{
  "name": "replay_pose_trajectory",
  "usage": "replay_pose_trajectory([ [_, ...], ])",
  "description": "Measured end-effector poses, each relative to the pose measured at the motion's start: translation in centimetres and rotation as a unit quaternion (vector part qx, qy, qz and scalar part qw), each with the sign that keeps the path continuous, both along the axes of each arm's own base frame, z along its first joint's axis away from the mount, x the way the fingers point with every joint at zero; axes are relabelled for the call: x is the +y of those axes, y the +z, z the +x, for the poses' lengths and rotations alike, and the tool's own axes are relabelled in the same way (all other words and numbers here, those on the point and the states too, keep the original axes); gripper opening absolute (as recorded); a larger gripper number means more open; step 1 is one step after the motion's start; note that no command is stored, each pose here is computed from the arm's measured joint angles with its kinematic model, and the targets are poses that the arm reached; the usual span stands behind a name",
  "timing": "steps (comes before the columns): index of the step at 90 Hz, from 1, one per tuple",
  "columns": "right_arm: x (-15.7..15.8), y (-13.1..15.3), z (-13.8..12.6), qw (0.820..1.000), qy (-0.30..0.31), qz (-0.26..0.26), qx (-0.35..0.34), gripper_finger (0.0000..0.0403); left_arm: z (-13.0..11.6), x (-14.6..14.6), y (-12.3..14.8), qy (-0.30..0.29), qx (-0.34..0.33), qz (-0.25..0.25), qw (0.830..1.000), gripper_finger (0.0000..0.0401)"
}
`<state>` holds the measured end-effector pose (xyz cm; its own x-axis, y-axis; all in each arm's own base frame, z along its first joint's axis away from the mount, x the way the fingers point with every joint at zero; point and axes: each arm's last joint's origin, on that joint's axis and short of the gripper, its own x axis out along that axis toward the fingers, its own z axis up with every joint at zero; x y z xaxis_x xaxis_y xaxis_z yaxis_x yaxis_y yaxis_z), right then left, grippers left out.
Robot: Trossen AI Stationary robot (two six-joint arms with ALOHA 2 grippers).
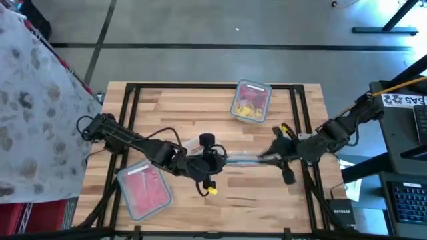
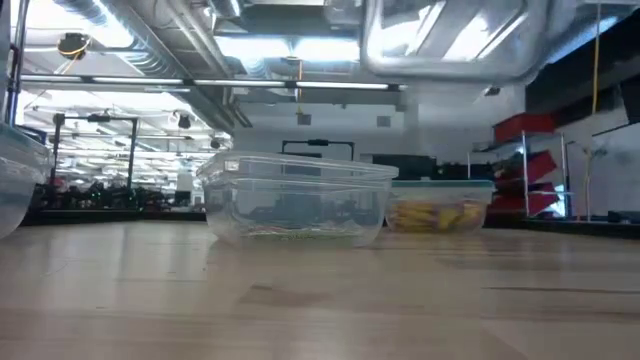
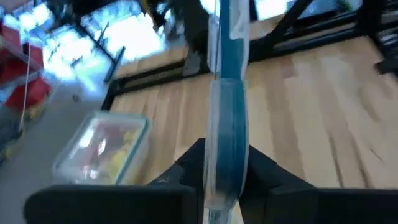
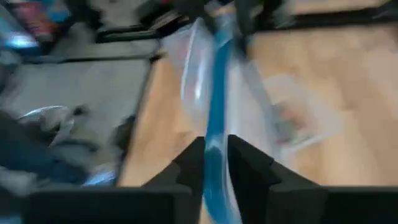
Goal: Sort candy
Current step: Close the square transparent bin
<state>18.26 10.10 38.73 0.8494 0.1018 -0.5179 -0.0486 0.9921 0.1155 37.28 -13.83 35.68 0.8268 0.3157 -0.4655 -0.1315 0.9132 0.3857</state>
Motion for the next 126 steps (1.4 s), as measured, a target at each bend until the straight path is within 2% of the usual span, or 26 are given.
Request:
replay_pose_trajectory([
  [15, -1.9, 2.7, -0.2, 0.996, -0.042, -0.073, -0.038, 0.0176, -0.6, 0.3, -0.1, 0.037, 0.012, -0.041, 0.998, 0.0037],
  [23, -3.0, 4.6, -1.0, 0.994, -0.058, -0.085, -0.042, 0.022, -1.4, 0.6, 0.5, 0.07, -0.003, -0.089, 0.994, 0.0036],
  [32, -4.0, 5.0, -2.5, 0.992, -0.088, -0.088, -0.006, 0.0246, -2.8, 1.3, 2.1, 0.125, -0.049, -0.142, 0.981, 0.0036],
  [41, -4.7, 3.5, -3.9, 0.99, -0.116, -0.069, 0.037, 0.0251, -4.5, 2.2, 4.1, 0.17, -0.107, -0.193, 0.96, 0.0036],
  [53, -4.3, -0.4, -4.4, 0.991, -0.118, -0.018, 0.062, 0.0252, -6.8, 3.3, 6.7, 0.201, -0.171, -0.269, 0.926, 0.0035],
  [65, -3.5, -3.6, -3.2, 0.994, -0.096, 0.041, 0.024, 0.0253, -9.3, 4.4, 9.1, 0.216, -0.222, -0.351, 0.884, 0.0035],
  [73, -2.8, -5.0, -1.9, 0.994, -0.081, 0.07, -0.021, 0.0253, -10.6, 5.0, 10.2, 0.205, -0.231, -0.393, 0.866, 0.0034],
  [87, -2.3, -6.1, 0.4, 0.985, -0.087, 0.104, -0.103, 0.0253, -11.6, 5.7, 11.1, 0.176, -0.224, -0.423, 0.86, 0.0034],
  [95, -3.1, -6.2, 1.6, 0.977, -0.112, 0.121, -0.132, 0.0253, -11.6, 5.6, 11.2, 0.162, -0.216, -0.434, 0.86, 0.0034],
  [103, -4.1, -5.7, 2.4, 0.97, -0.11, 0.145, -0.16, 0.0253, -11.5, 5.4, 11.4, 0.141, -0.216, -0.443, 0.859, 0.0033],
  [126, -5.9, -5.2, 3.7, 0.964, 0.001, 0.205, -0.167, 0.0253, -11.4, 5.3, 12.0, 0.121, -0.235, -0.446, 0.855, 0.0033],
])
